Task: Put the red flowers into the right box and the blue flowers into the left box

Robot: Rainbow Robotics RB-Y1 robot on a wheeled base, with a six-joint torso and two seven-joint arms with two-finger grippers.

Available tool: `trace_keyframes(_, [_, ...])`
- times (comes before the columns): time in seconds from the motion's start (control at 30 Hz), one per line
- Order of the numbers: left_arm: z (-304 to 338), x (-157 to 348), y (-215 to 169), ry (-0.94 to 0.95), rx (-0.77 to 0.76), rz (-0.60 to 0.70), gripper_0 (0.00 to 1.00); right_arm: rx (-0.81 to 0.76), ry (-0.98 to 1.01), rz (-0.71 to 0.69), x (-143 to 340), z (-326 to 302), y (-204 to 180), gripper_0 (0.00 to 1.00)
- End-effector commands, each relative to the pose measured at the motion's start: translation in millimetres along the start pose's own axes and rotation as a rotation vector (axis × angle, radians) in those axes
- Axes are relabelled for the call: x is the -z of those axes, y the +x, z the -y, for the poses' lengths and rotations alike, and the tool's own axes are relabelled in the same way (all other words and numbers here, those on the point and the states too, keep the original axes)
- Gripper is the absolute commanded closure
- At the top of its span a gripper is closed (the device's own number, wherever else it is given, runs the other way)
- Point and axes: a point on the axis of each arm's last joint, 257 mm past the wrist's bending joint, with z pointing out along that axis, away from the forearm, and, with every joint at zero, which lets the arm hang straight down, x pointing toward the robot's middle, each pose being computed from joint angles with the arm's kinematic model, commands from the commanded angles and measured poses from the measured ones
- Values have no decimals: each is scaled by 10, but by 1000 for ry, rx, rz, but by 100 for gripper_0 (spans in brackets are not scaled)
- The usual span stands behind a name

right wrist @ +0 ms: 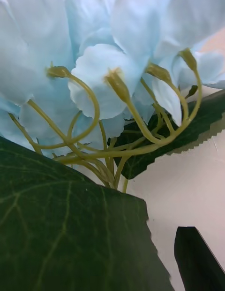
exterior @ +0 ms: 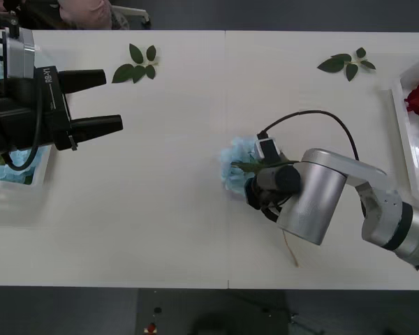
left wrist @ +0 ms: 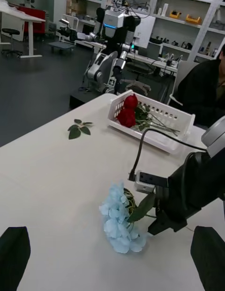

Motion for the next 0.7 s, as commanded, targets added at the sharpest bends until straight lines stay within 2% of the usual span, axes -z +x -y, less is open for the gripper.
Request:
trace_keyframes(0.03, [34,-5,-15,16,-46,-14,0,13,-15,29,-34,-97,-181,26])
trace_keyframes(0.17, [28,-4,-11,15,-45,-14,0,26,-2,24,-99,-79,-197,26])
trace_keyframes(0.23, [38,-7,-14,18,-46,-13,0,32,3,22,-127,-71,-203,33])
trace_keyframes(0.33, [38,-5,-15,18,-48,-14,0,38,-2,25,-136,-83,-212,53])
trace_keyframes(0.37, [38,-5,-15,18,-48,-14,0,41,4,23,-141,-56,-207,68])
trace_keyframes(0.43, [41,-7,-19,19,-49,-11,0,45,7,25,-140,-31,-218,80])
trace_keyframes(0.47, [33,-3,-12,17,-51,-14,0,46,5,27,-139,-28,-225,91])
trace_keyframes(0.5, [38,-5,-15,18,-52,-14,0,49,6,29,-140,-16,-230,97])
trace_keyframes(0.53, [33,-6,-18,16,-49,-11,0,51,6,28,-141,-18,-224,100])
trace_keyframes(0.7, [35,-3,-15,17,-50,-13,0,47,-17,61,-129,10,-348,100])
